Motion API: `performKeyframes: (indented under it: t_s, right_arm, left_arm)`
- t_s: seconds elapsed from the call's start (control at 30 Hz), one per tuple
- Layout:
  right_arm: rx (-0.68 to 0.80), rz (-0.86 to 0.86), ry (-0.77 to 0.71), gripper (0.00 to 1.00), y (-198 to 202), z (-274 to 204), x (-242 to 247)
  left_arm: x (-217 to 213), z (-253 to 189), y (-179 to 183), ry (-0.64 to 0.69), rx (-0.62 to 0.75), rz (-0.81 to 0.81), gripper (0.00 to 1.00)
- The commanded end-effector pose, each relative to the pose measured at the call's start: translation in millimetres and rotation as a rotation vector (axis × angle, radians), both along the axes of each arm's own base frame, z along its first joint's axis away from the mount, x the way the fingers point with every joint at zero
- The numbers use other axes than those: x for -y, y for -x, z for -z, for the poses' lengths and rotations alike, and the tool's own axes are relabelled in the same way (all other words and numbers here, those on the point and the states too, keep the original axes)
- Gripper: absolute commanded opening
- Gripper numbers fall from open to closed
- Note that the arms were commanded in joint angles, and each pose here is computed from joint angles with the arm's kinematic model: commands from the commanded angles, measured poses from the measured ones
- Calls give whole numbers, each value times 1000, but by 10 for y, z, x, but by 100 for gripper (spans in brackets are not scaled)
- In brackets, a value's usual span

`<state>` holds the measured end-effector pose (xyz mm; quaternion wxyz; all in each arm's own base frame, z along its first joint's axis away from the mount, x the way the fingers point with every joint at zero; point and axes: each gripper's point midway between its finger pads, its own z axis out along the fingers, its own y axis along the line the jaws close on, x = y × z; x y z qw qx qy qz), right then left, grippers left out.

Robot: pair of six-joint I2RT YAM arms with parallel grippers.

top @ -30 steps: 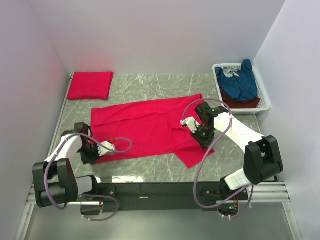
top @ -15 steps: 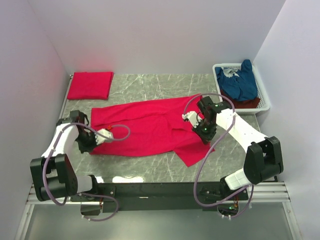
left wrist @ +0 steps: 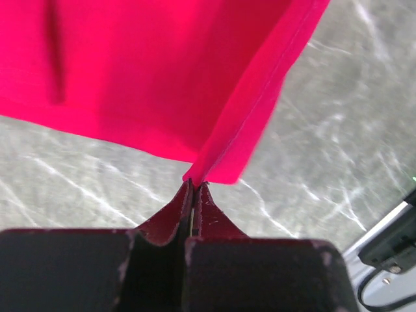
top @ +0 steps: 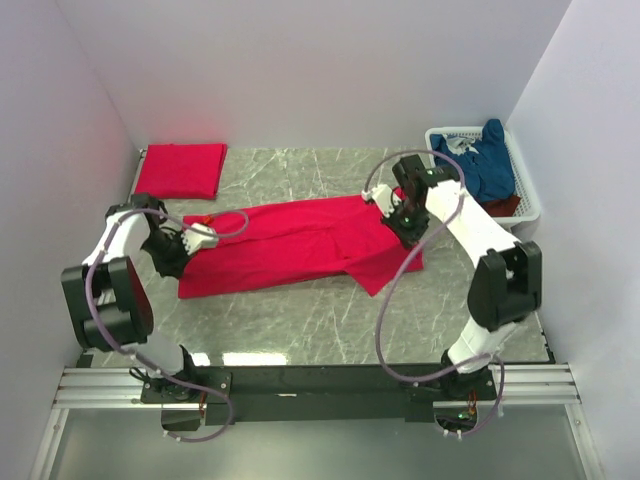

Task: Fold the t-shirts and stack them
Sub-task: Fold the tshirt

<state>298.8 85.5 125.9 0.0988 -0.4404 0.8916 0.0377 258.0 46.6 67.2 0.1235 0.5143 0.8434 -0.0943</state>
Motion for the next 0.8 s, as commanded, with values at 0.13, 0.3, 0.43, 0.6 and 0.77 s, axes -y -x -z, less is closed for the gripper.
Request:
performKeyframes:
  t_s: [0.13, 0.3, 0.43, 0.6, 0.77]
  right_arm:
    - [53, -3, 44, 0, -558, -148, 57]
    - [45, 0, 60, 0, -811, -72, 31]
    - [28, -2, 79, 0, -882, 46, 45]
    - [24, 5, 85, 0, -904, 100, 66]
    - [37, 21, 88, 0, -962, 112, 95]
  left_arm:
    - [-32, -53, -524, 49, 71, -80, 1]
    - [-55, -74, -795, 57, 105, -116, 1]
    - [-85, -44, -946, 38, 118, -126, 1]
    - [-85, 15, -1062, 14, 126, -121, 1]
    - [-77, 55, -1151, 5, 128, -125, 1]
